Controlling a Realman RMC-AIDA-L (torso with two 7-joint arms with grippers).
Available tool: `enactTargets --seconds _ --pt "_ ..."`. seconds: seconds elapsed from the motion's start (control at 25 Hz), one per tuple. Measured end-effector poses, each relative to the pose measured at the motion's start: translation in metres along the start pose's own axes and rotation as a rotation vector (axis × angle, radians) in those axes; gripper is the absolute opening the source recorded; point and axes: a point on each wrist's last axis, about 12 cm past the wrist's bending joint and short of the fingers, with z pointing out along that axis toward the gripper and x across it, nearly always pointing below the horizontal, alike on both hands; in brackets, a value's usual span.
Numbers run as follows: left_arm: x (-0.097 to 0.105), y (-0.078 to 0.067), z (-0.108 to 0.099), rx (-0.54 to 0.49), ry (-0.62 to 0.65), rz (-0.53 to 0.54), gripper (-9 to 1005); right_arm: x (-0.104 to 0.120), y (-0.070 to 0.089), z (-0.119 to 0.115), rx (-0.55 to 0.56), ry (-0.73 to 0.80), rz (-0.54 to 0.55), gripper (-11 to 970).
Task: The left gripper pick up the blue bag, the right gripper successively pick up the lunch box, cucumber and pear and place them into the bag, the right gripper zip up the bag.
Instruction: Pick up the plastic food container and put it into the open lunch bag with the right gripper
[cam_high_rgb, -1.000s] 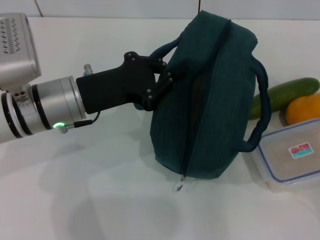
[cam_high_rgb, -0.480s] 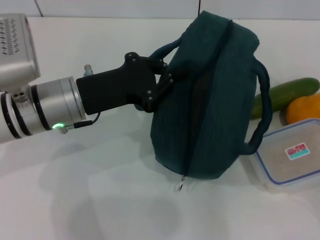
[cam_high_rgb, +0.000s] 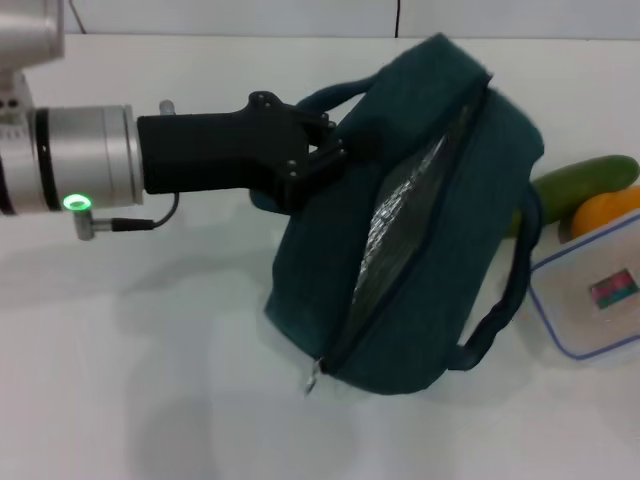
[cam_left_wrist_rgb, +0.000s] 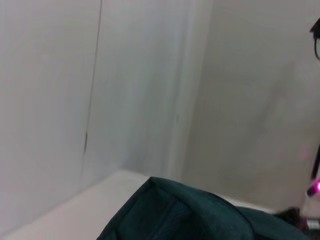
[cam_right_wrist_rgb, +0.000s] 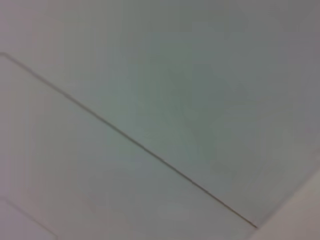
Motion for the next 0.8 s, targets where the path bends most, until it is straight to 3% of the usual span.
enactTargets --seconds 0.2,0.44,0.8 --pt "0.0 -0.002 0.002 0.011 0.074 -0.09 40 -0.008 0.009 0.002 -0.086 -0.011 -0.064 99" --pt "-0.001 -0.003 0.01 0.007 0.125 -0.121 39 -0.016 0.017 0.002 -0.172 -0.03 -0.097 101" --pt "-0.003 -0.001 0.027 0.039 0.168 -0.126 39 -0.047 0.032 0.036 -0.364 -0.083 -0.126 106"
